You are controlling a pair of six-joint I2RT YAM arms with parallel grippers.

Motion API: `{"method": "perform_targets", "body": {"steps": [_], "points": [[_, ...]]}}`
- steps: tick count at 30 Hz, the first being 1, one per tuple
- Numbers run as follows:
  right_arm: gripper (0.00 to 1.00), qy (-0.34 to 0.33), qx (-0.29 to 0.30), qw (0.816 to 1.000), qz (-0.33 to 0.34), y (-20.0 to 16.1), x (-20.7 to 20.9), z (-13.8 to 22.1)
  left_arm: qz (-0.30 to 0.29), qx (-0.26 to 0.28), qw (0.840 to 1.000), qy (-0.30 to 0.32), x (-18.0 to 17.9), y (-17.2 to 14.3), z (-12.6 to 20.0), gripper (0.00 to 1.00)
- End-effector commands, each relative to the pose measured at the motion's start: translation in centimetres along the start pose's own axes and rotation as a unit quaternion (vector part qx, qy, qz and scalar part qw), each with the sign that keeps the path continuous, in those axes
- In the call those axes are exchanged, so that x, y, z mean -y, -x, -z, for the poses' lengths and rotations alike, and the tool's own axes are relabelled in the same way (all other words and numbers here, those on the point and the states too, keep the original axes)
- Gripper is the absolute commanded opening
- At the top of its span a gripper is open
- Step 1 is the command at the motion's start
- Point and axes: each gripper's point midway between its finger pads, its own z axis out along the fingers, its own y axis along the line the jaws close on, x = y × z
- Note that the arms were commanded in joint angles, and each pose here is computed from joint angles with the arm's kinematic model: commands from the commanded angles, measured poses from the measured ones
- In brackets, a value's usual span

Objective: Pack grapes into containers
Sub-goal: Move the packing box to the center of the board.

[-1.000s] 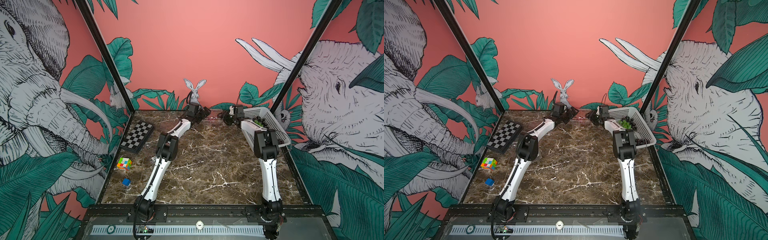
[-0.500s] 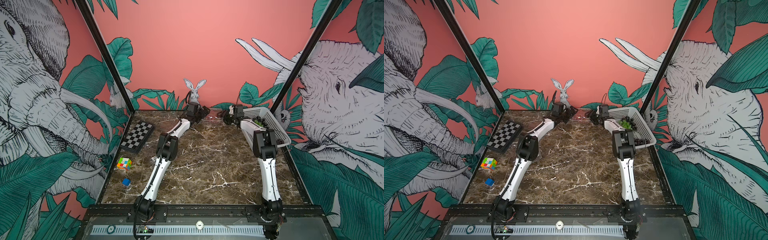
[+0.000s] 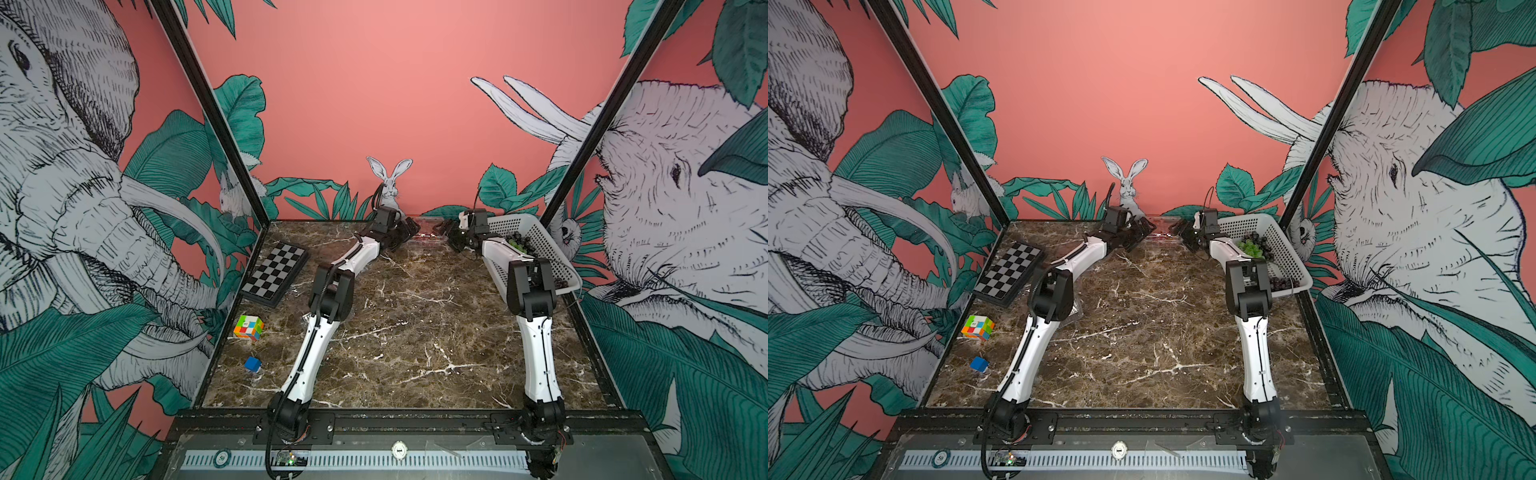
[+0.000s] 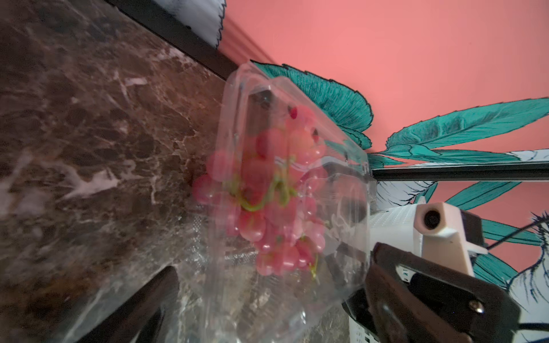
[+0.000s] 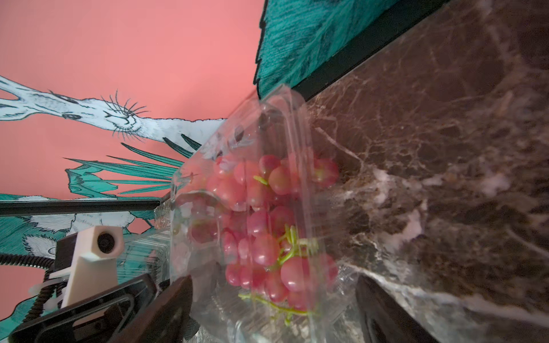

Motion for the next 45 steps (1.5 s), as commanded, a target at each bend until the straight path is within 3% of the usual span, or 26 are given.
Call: {"method": "perform_targets", "body": {"steps": [1,6,13,19,27,34,38,41,45], "points": [[0.91,0.027,0.025,0.999,0.033,2.0,-3.7,3.0,-0.03,0.016,0.999,-0.031,5.3,1.5,4.4,0.99],[0.98,0.026,0.026,0.998,0.041,1.6,-4.4,4.5,-0.036,0.012,0.999,-0.028,6.0,1.1,6.4,0.99],[0.98,0.016,0.026,0.998,0.052,-0.5,-4.3,7.4,-0.053,-0.001,0.998,-0.03,7.2,-0.5,10.5,0.99],[0.98,0.004,0.005,0.998,0.067,-4.4,-3.5,10.0,-0.082,-0.026,0.996,-0.017,7.5,-3.1,14.5,0.99],[0.98,-0.036,-0.066,0.987,0.145,-13.4,-3.3,12.3,-0.194,-0.05,0.973,0.115,3.0,-6.1,24.2,0.99],[0.98,-0.065,-0.118,0.967,0.217,-20.4,-3.4,15.0,-0.177,-0.098,0.959,0.2,-4.5,-10.0,31.4,0.99],[0.98,-0.06,-0.124,0.963,0.233,-22.3,-4.4,16.3,-0.162,-0.115,0.959,0.204,-6.7,-12.3,32.3,0.99],[0.98,-0.058,-0.133,0.96,0.239,-23.6,-4.7,16.5,-0.122,-0.154,0.962,0.188,-8.2,-14.9,31.2,0.99],[0.98,-0.065,-0.141,0.958,0.24,-24.5,-4.5,16.8,-0.096,-0.159,0.967,0.177,-9.7,-16.6,30.2,0.99]]}}
